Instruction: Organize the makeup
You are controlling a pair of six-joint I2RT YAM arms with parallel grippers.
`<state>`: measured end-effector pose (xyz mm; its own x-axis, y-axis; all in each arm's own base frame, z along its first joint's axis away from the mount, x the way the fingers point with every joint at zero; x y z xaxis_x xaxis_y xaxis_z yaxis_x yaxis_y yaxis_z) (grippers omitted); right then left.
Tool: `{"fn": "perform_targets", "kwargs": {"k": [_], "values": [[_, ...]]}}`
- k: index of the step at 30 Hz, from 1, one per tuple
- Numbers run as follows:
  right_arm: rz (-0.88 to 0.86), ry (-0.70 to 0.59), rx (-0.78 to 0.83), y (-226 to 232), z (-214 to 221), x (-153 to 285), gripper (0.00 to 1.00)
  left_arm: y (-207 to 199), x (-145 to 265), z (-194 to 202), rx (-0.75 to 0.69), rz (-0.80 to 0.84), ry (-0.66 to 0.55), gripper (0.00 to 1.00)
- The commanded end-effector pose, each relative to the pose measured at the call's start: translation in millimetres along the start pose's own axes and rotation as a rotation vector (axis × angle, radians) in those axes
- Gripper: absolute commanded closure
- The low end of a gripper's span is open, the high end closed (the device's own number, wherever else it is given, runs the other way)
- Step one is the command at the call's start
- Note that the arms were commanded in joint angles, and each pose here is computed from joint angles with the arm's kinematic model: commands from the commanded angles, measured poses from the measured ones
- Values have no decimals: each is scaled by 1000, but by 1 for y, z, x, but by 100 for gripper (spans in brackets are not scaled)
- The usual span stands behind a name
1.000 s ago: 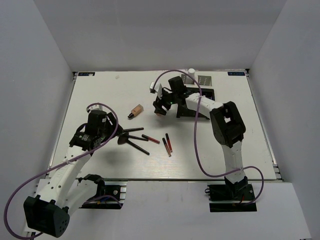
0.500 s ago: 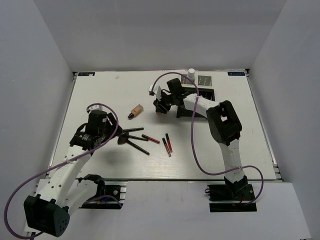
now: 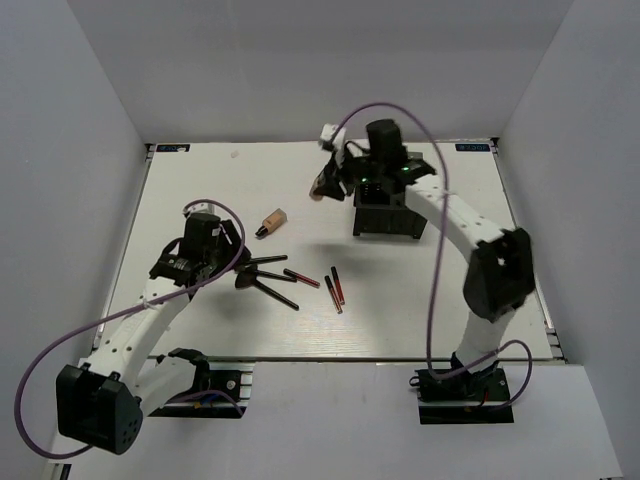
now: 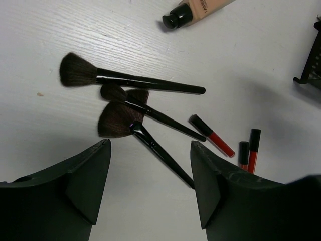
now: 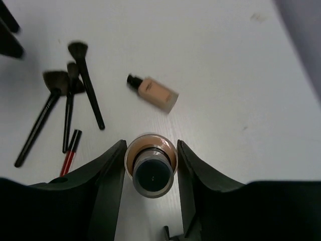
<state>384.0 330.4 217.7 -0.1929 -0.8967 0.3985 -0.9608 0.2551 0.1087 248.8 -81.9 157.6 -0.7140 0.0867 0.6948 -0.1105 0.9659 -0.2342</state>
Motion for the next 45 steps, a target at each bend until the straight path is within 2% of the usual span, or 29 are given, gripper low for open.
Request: {"fn": "perform_targets", "kwargs": {"k": [1,3,7,11,16,19,24,30,37,42,43,45], "values": [[13,-157,37,20,-66,67,88,-13,-6,-12,-40,68,-38,26],[78,-188,42,21,-76,91,89,-17,-10,-15,-66,89,-53,26],[262,-185,-14,-11,-57,137,89,-15,-25,-13,-158,101,-78,27],[440,-180,-92,-49,-40,181,90,-16,-34,-22,-251,116,-157,27],[577,-172,-164,-90,-24,216,90,-21,-41,-28,-282,135,-171,27],[602,-170,-186,-113,-18,223,90,-24,-45,-28,-281,149,-162,27],[587,-145,-228,-157,2,208,90,-23,-54,-29,-309,132,-151,26],[585,-153,-232,-190,2,197,90,-22,-69,-31,-370,113,-132,24],[652,-102,-251,-217,28,190,88,-27,-77,-44,-404,107,-148,23],[653,-51,-268,-221,49,186,78,-31,-87,-50,-427,110,-151,22],[652,-42,-274,-220,52,184,65,-31,-92,-50,-433,107,-146,22],[649,-20,-283,-221,59,182,54,-33,-97,-55,-453,109,-162,22]]}}
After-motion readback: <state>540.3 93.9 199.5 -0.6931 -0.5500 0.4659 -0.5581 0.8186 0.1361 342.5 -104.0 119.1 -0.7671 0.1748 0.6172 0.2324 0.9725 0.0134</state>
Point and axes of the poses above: each gripper's point midway between its finger pads, its own x axis back along the fingers, its own y axis along the line the jaws close on, z = x × y, the point moved 3 cm from there along x, back along the fingers, and after that the axes turned 11 degrees about -x, right-handed, at the moved point
